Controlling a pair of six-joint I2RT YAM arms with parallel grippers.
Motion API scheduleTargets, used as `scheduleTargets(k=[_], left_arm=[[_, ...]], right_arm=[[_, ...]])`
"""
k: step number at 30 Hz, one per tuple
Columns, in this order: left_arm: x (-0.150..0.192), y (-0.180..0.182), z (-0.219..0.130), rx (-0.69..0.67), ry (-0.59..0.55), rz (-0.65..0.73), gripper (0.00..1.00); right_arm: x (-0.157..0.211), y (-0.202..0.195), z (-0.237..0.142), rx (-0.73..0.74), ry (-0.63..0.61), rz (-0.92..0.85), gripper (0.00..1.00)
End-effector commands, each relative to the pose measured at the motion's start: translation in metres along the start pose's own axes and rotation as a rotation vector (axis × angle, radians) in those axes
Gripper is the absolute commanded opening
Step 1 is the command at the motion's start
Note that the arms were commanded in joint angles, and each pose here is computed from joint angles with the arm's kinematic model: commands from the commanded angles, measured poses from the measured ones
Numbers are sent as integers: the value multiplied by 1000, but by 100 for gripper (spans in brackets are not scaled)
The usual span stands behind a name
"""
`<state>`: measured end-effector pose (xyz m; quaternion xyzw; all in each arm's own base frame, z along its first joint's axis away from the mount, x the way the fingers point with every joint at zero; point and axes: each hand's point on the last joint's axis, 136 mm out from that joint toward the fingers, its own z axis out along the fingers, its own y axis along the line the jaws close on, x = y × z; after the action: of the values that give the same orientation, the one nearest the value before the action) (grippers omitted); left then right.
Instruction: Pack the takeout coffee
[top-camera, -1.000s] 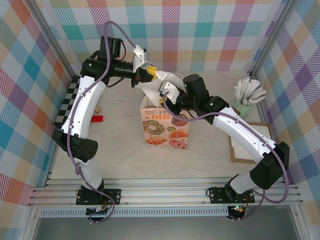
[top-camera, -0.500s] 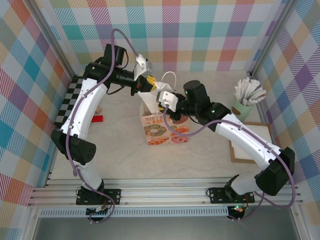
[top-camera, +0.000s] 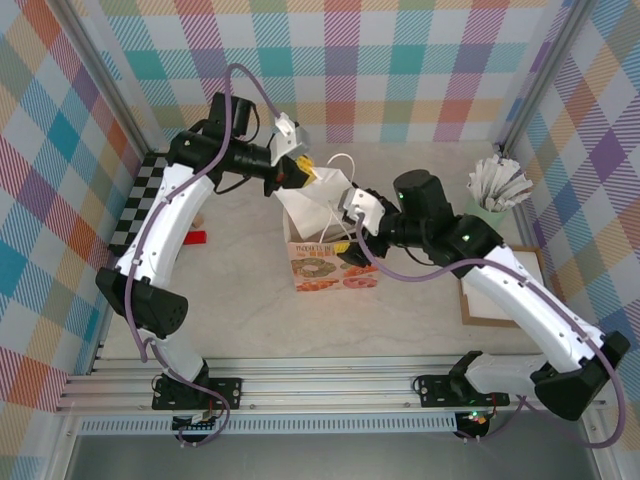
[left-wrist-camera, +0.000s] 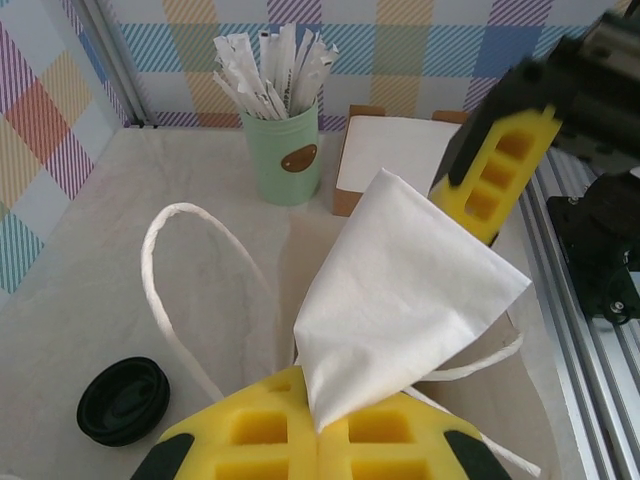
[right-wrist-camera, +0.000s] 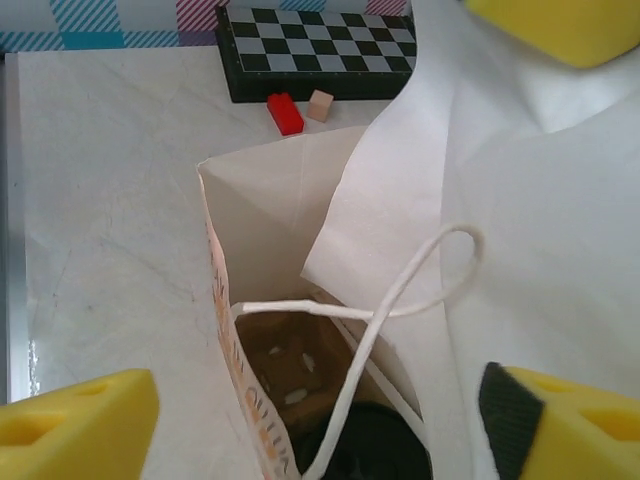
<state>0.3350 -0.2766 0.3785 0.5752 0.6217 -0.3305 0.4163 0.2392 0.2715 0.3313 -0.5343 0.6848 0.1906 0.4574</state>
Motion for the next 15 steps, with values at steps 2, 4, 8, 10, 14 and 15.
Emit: scheduleTargets(k=[2,4,8,10,14,15], left_arm=[[-11,-6,0,-16,-12,32,0],[-11,-7,1,-15,-12,36,0],[-12,-8,2,-8,-20,42,0],[-16,-11,0,3,-34,48,0],[-22,-18,-4,14,-57,62,0],[-23,-19,-5,15,-62,65,0]], right_arm=[[-16,-27,-32,87,-24,178,95],[-18,-38,-35,86,-27,209,96],[-21,-52,-26,43,-7,204,96],[-29,-62,-18,19,-22,211,95],[-40,-71,5,-59,-17,195,83],[-41,-72,10,-77,-15,181,79]])
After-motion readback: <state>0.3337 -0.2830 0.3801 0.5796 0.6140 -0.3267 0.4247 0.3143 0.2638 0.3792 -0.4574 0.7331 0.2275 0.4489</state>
